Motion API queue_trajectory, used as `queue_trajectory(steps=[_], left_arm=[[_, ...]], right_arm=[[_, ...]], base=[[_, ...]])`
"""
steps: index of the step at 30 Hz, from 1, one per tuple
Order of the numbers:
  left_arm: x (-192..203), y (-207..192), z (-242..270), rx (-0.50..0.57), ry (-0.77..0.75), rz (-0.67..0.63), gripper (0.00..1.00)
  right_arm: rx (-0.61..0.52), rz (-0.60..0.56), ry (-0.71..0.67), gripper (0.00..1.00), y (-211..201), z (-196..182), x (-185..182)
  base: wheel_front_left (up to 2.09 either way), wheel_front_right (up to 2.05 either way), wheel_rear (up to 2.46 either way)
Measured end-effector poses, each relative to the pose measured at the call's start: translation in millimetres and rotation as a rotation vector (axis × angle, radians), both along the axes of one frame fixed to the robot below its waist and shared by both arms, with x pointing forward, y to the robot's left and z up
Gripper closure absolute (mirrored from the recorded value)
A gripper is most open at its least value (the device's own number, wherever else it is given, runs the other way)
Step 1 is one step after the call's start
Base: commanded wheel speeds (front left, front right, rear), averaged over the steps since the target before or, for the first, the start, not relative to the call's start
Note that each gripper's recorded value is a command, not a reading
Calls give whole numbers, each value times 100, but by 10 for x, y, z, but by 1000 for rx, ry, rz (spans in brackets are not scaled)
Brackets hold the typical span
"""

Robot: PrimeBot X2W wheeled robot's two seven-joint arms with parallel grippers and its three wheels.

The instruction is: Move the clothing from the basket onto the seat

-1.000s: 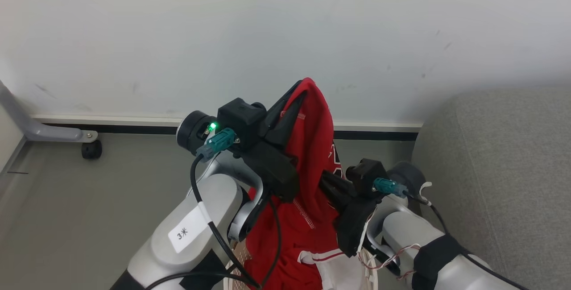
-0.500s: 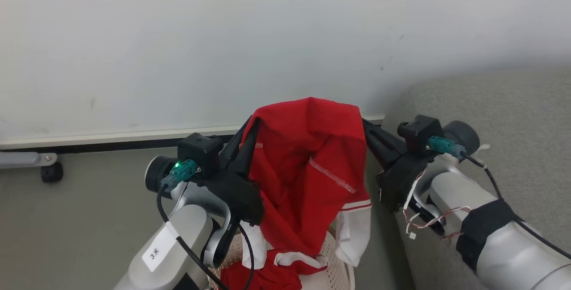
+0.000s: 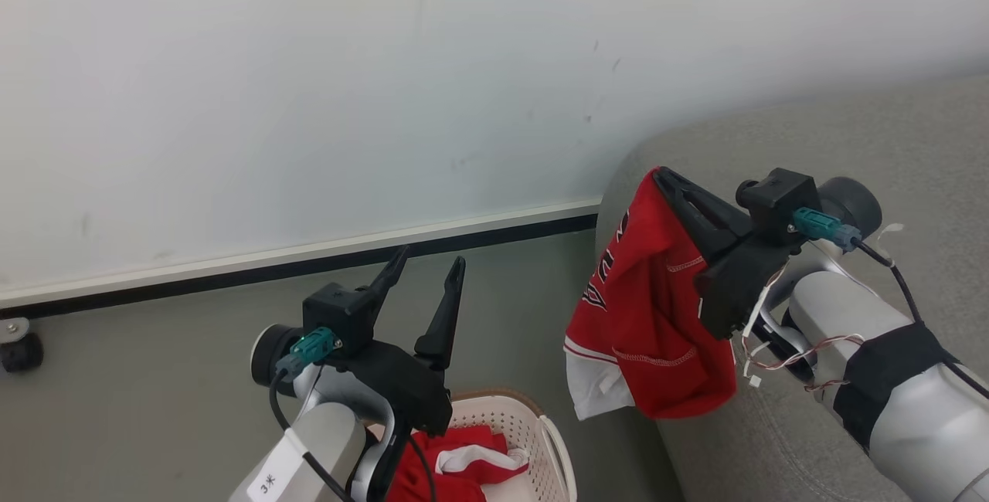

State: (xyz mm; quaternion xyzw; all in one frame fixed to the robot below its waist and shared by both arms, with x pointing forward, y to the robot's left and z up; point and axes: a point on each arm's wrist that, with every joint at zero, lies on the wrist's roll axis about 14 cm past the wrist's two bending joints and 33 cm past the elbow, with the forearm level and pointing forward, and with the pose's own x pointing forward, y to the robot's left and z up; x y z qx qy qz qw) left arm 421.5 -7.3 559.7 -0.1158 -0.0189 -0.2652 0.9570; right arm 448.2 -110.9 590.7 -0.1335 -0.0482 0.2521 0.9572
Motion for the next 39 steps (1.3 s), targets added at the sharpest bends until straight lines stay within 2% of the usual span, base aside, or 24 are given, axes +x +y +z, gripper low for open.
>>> queue_trajectory(steps=[11,22,28,34,39], left_arm=[[-207,-399,-178,1,36,-124,0],[-421,-923,-147,-27,29,-274,0],[-542,-1183,-154,-36,28,-350,0],[-576,-1281,-190,-55,33,-390,0],[-506,-1295,-175,-66,9,-403,0]], right_arm=[[-21,-136,-66,100,-651,248,-127],[-66,-293,-196,100,-1417,759,-391],[-100,-378,-218,100,-1821,870,-522],[-126,-425,-209,100,-2058,883,-454],[-145,-457,-248,100,-2212,1117,-262]], base=[[0,0,0],[0,0,0],[0,0,0],[0,0,0],[0,0,0]])
